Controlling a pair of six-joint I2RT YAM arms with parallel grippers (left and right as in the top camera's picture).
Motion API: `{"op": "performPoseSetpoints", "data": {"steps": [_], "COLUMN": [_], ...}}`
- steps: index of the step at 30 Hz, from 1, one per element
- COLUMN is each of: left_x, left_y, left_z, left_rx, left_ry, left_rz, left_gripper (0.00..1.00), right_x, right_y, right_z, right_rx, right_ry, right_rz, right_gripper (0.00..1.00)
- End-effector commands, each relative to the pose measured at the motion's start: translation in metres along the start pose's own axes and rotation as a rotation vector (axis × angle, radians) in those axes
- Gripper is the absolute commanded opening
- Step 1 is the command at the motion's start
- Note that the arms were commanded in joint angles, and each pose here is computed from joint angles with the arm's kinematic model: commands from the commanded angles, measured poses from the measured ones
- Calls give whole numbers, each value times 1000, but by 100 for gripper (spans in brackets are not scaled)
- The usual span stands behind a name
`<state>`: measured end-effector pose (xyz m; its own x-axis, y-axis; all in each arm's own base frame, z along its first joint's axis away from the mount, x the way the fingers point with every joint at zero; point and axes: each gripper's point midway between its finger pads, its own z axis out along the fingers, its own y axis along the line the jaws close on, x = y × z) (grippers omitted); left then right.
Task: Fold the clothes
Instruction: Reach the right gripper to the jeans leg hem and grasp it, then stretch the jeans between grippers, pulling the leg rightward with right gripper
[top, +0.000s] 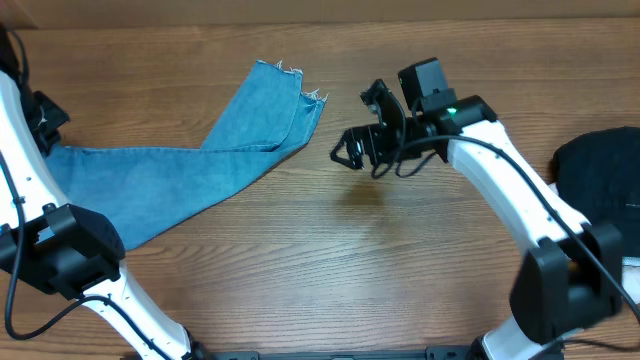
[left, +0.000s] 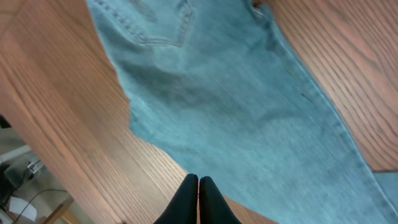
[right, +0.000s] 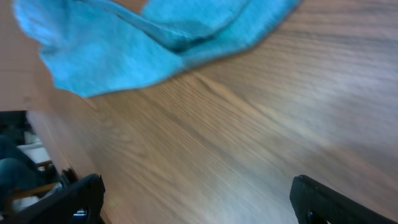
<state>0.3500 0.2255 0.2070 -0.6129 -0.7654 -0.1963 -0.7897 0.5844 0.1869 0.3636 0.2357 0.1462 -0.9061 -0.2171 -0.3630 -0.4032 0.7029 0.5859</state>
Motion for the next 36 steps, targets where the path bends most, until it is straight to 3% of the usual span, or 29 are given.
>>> {"op": "performPoseSetpoints", "data": {"steps": [1, 10, 14, 17, 23, 24, 25, 27, 29, 31, 36], "left_x": [8, 17, 19, 19, 19, 19, 19, 19, 19, 21, 24], "left_y": [-14, -36, -38, -39, -39, -39, -39, -39, -39, -42, -49], "left_z": [-17, -23, -23, -23, -23, -23, -23, -23, -23, -23, -24], "left_rx": [40, 52, 69, 72, 72, 72, 72, 72, 75, 92, 133], "left_ry": [-26, -36, -27, -26, -26, -26, -26, -26, -25, -17, -1], "left_rz": [61, 126, 129, 134, 134, 134, 134, 134, 134, 147, 180], "left_gripper": [6, 7, 7, 7, 7, 7, 7, 7, 7, 7, 4], "right_x": [-27, -16, -32, -38, -33, -30, -29, -29, -36, -48, -81], "right_y": [18, 6, -7, -2, 1, -2, -3, -3, -20, -53, -175], "right_z": [21, 125, 137, 152, 180, 183, 185, 185, 174, 147, -22], "right_rx": [-64, -46, 35, -3, -31, -26, -23, -20, -2, 45, 319], "right_ry": [-63, -3, -106, -135, -132, -125, -121, -122, -137, -158, -232], "right_rz": [48, 250, 442, 563, 580, 583, 585, 547, 517, 505, 560], "right_gripper": [100, 100, 100, 100, 100, 89, 68, 15, 5, 4, 4]}}
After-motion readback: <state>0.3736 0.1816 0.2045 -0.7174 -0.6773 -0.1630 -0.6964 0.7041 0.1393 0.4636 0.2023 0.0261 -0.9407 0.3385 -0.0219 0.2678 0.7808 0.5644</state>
